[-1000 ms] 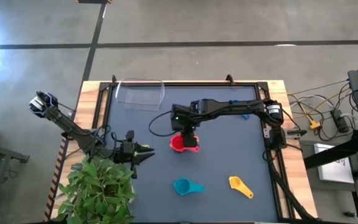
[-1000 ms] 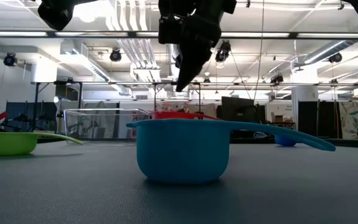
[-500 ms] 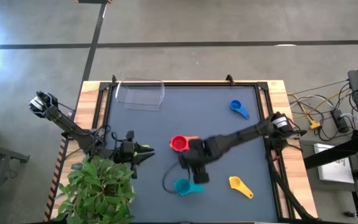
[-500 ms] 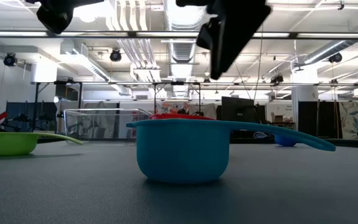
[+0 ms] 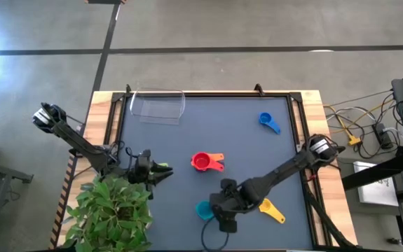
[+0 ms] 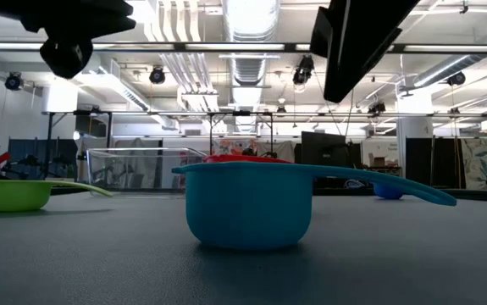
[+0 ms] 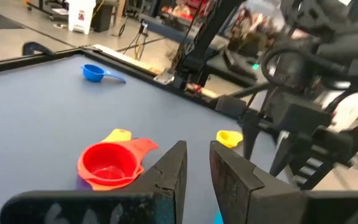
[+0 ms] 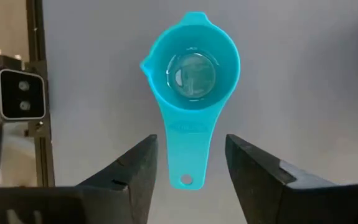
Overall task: Nest measuring cups in basket
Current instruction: Stack the light blue measuring cup on top of the red measuring cup
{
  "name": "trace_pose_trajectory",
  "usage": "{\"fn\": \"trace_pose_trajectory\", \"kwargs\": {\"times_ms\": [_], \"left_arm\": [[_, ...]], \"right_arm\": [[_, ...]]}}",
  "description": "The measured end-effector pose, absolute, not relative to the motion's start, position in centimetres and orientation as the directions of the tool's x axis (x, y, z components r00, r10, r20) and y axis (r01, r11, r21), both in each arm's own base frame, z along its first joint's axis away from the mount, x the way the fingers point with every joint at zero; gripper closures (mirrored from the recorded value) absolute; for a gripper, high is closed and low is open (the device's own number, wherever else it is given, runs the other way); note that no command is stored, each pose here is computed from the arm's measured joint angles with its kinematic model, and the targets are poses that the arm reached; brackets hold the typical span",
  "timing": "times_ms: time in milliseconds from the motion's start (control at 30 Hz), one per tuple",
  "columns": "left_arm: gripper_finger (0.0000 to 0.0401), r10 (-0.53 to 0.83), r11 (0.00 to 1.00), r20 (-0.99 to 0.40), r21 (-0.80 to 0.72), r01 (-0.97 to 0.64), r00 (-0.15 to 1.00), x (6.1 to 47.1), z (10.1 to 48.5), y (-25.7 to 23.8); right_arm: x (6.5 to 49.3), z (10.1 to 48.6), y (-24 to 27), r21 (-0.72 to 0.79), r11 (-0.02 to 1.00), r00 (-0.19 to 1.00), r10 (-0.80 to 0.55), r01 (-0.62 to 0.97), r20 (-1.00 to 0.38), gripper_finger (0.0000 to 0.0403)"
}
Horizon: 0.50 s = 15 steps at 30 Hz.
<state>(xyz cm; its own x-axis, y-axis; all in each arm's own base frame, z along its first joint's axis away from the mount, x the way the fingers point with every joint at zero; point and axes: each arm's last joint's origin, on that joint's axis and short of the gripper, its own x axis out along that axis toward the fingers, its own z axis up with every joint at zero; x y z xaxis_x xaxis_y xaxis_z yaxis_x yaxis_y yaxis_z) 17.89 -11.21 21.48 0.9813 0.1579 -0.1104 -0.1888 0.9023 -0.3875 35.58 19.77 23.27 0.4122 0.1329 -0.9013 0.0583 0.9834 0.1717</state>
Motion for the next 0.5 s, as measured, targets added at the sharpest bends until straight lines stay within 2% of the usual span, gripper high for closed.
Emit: {"fn": "trace_pose_trajectory", "kwargs": {"times_ms": [200,500], "left_arm": [[0.0349,0.140,0.889,-0.057,-0.433,-0.151,0.988,17.6,20.2,-11.3],[0.0349,0.122,0.916,-0.068,-0.377,-0.138,0.990,18.8,20.2,-12.3]], "right_arm": [[35.1,22.6,20.4,0.153,0.978,0.433,0.077,0.143,-0.898,0.0158],[35.0,20.3,20.7,0.198,0.966,0.470,0.098,0.167,-0.877,0.0086]]}}
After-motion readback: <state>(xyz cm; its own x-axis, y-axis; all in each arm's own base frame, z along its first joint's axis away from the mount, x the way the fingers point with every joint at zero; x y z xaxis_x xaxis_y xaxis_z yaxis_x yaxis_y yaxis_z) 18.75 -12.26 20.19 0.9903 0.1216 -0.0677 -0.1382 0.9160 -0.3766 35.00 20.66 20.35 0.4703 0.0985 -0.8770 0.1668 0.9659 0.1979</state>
